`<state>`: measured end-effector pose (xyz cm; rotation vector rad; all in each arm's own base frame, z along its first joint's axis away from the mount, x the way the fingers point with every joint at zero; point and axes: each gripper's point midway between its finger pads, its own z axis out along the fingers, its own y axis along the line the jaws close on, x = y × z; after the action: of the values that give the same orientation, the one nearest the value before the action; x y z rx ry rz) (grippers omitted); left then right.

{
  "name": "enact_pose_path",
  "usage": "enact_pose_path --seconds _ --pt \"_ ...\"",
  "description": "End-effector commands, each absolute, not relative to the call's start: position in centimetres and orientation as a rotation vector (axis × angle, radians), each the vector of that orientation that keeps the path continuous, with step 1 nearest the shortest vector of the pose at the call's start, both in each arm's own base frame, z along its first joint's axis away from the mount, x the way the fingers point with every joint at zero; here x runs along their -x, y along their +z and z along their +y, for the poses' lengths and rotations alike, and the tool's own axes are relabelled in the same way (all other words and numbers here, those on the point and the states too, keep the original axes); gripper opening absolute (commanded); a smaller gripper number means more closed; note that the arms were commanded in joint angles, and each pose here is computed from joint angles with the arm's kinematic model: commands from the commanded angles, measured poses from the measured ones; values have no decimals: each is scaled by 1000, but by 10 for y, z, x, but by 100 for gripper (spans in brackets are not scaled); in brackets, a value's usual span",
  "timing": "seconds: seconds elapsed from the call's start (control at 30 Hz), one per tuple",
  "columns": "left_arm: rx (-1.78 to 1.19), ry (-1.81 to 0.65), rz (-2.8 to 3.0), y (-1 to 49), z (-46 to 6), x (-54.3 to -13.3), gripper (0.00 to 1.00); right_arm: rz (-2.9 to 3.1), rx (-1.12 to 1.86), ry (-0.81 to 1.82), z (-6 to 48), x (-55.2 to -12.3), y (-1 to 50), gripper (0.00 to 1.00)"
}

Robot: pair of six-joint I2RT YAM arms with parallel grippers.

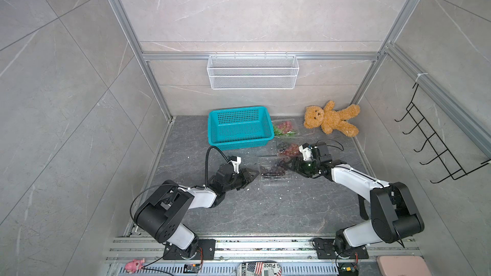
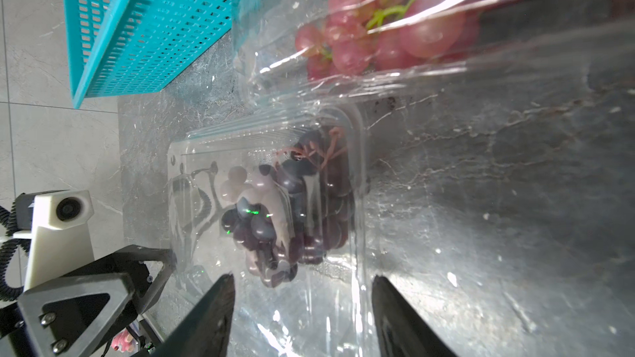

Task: Pack grapes into containers
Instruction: Close the packing box at the center of the board.

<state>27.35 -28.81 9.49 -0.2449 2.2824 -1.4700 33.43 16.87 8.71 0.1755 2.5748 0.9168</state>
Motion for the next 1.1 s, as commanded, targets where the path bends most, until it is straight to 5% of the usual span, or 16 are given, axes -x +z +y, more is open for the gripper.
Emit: enact_pose_path --seconds 0.0,1.07 --pt "220 -1540 2232 104 -298 -273 44 2579 -167 892 170 -338 88 65" --pt "255 -1507 2301 77 -310 -270 17 2586 -169 888 170 -332 82 63"
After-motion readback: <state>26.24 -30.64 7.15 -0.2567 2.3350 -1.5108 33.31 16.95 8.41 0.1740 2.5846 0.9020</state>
